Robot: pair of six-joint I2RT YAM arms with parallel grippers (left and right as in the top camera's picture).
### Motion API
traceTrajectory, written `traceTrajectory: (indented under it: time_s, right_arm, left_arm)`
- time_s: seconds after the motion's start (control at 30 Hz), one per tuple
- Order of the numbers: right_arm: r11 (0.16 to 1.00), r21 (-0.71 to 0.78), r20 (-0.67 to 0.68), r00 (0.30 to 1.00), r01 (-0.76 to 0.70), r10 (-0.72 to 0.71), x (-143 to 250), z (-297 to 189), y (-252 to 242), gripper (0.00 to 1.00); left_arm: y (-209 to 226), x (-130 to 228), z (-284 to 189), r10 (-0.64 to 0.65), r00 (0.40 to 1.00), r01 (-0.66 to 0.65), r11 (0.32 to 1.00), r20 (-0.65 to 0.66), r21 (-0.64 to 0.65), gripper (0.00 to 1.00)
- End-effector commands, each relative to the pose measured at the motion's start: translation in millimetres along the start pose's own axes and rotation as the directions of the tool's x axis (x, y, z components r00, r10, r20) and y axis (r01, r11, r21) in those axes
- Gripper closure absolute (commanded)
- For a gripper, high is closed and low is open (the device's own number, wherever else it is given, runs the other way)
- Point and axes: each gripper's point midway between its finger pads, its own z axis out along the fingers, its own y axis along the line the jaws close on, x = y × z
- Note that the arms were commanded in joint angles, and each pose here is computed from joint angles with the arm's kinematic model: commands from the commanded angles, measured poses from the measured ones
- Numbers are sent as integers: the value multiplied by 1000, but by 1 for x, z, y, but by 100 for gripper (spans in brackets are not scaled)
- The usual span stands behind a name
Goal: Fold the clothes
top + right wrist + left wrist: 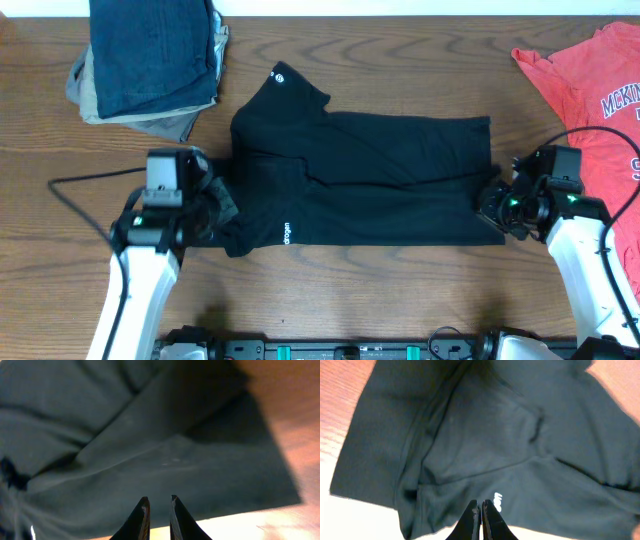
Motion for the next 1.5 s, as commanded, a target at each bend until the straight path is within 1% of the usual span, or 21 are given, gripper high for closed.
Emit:
traceTrajectory:
  time_s: [0.0,0.1,0.17,0.3,0.47,0.57,0.7,0.8,0.9,1.07,1.17,1.33,1.47]
  right_arm:
    - [993,-66,-43,994,95,-97,9,6,20,87]
    - [994,-49,-78,992,99,-103,15,16,20,87]
    - [997,-12,-104,991,79,-79,18,25,15,88]
    - [997,42,-148,988,57,-50,22,42,4,93]
    - [997,73,-184,983,27,-13,24,61,-5,94]
    - [996,91,-206,979,4,15,26,71,-10,96]
    - [991,135,-219,975,-15,45,28,83,-21,96]
    - [987,160,-248,966,-26,66,34,90,-28,99]
    - [982,184,-275,956,-48,98,41,93,-33,99]
    - [966,236,-302,937,-103,174,52,87,-39,99]
    - [955,271,-306,930,-121,205,57,80,-43,99]
    - [927,358,-276,936,-112,219,61,58,-55,99]
    - [914,394,-243,947,-102,210,62,35,-58,99]
  left_arm:
    - [12,5,27,11,997,-15,999,-79,-48,94]
    - [18,12,51,-12,988,1,998,-155,-66,94]
    - [20,18,68,-26,978,13,998,-208,-65,94]
    - [27,28,94,-51,958,28,996,-281,-84,94]
    - [37,38,107,-73,942,36,992,-327,-118,94]
    - [41,42,110,-82,936,38,990,-343,-134,94]
    - [46,47,112,-95,930,42,987,-356,-154,94]
    - [51,56,111,-113,920,51,984,-375,-171,94]
    - [59,68,111,-163,905,87,975,-393,-205,94]
    - [71,95,97,-273,849,142,943,-453,-302,94]
    - [71,100,87,-284,838,141,938,-467,-317,94]
    - [62,97,60,-265,857,143,946,-442,-292,94]
    - [51,92,29,-217,895,132,964,-390,-232,94]
